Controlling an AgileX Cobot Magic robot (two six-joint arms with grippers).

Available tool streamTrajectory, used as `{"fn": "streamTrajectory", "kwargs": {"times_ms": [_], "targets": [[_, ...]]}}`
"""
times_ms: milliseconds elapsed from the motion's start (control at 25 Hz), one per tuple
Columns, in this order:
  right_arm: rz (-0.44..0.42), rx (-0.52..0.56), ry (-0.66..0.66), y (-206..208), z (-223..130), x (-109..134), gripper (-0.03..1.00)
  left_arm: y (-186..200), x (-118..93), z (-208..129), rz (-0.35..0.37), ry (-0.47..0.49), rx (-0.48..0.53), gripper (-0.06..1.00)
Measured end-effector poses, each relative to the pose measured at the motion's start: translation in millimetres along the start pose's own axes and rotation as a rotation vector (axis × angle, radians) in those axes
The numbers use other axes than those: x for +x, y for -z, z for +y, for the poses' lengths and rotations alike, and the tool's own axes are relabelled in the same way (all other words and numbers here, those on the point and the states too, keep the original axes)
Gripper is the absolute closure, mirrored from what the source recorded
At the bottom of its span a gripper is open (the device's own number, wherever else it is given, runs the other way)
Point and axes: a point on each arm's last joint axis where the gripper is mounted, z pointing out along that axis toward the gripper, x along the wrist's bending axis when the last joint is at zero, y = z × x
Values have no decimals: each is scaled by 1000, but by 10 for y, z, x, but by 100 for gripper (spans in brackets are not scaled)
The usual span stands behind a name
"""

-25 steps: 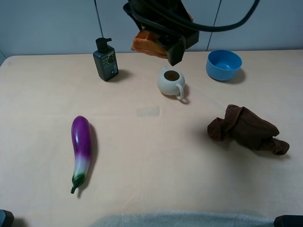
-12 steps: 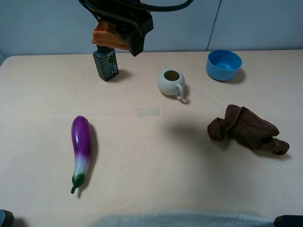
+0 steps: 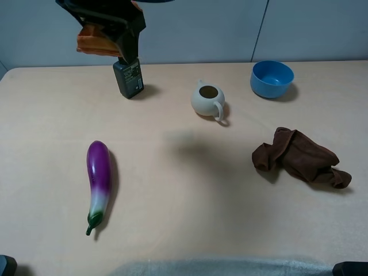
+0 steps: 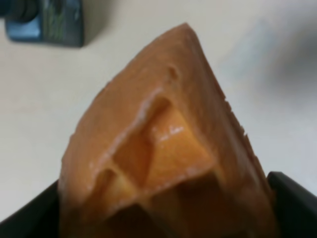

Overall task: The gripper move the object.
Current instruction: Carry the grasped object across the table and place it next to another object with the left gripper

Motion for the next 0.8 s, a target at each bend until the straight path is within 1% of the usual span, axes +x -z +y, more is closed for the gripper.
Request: {"fn": "streamTrajectory", "kwargs": {"times_ms": [520, 800], "targets": [[2, 0, -1, 0, 0, 2, 28, -95, 544, -234, 33, 161, 58, 22], [2, 0, -1, 0, 0, 2, 28, -98, 827, -317, 84, 225, 70, 22]]}}
